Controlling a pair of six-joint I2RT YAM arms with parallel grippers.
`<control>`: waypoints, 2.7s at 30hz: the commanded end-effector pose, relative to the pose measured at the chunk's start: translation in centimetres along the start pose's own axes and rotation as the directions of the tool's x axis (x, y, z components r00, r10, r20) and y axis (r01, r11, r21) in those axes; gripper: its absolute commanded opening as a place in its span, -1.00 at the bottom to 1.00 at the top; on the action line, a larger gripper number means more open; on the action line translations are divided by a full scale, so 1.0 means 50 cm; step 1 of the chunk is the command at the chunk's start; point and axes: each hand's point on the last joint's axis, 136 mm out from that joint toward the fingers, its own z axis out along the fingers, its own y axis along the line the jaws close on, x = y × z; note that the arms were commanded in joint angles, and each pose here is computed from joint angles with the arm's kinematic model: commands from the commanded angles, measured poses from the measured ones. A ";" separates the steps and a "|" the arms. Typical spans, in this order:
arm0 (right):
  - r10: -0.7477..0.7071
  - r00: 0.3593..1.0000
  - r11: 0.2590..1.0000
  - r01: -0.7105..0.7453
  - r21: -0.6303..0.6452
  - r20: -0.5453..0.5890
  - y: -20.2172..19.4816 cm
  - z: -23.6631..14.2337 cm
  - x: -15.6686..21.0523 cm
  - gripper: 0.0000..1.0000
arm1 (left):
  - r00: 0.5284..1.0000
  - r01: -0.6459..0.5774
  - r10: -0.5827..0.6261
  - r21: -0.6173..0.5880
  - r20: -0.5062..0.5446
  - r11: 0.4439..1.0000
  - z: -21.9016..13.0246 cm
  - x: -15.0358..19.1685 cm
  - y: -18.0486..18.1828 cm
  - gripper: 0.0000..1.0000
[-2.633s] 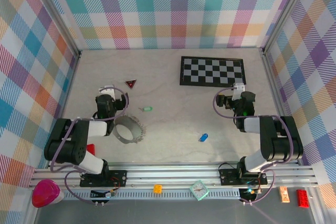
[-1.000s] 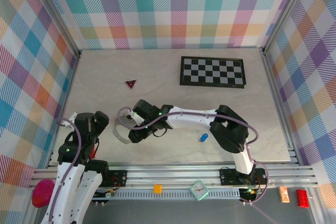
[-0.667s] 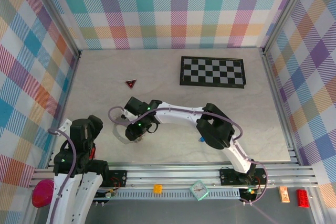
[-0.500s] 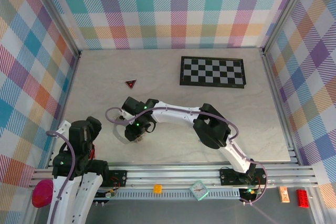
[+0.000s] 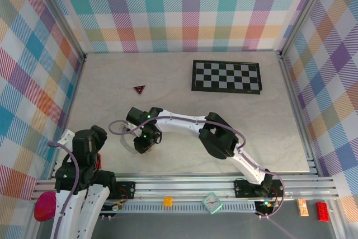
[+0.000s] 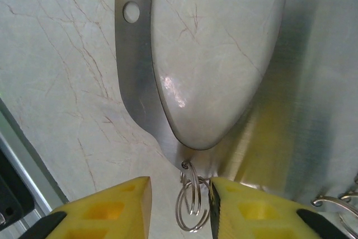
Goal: Put the keys on the keyring
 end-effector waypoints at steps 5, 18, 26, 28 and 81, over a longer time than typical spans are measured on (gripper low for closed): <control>-0.020 0.999 1.000 0.020 0.001 -0.041 0.009 0.007 0.011 -0.49 | 1.000 0.021 -0.021 -0.001 0.019 1.000 -0.015 -0.011 0.006 0.79; -0.011 0.998 1.000 0.010 -0.020 -0.069 0.014 0.015 0.019 -0.49 | 1.000 0.021 -0.021 -0.005 0.019 1.000 -0.015 -0.011 0.008 0.78; 0.007 0.996 0.999 -0.010 -0.032 -0.088 0.016 0.024 0.022 -0.50 | 1.000 0.021 -0.021 -0.006 0.021 1.000 -0.016 -0.011 0.009 0.78; 0.010 0.996 0.999 -0.013 -0.033 -0.090 0.016 0.025 0.024 -0.54 | 0.999 0.022 -0.022 -0.006 0.025 1.000 -0.017 -0.013 0.010 0.78; 0.153 0.663 0.986 -0.156 -0.065 0.733 -0.085 -0.335 0.106 -0.19 | 0.768 -0.227 0.278 0.161 -0.577 0.961 0.148 0.365 -0.076 -0.03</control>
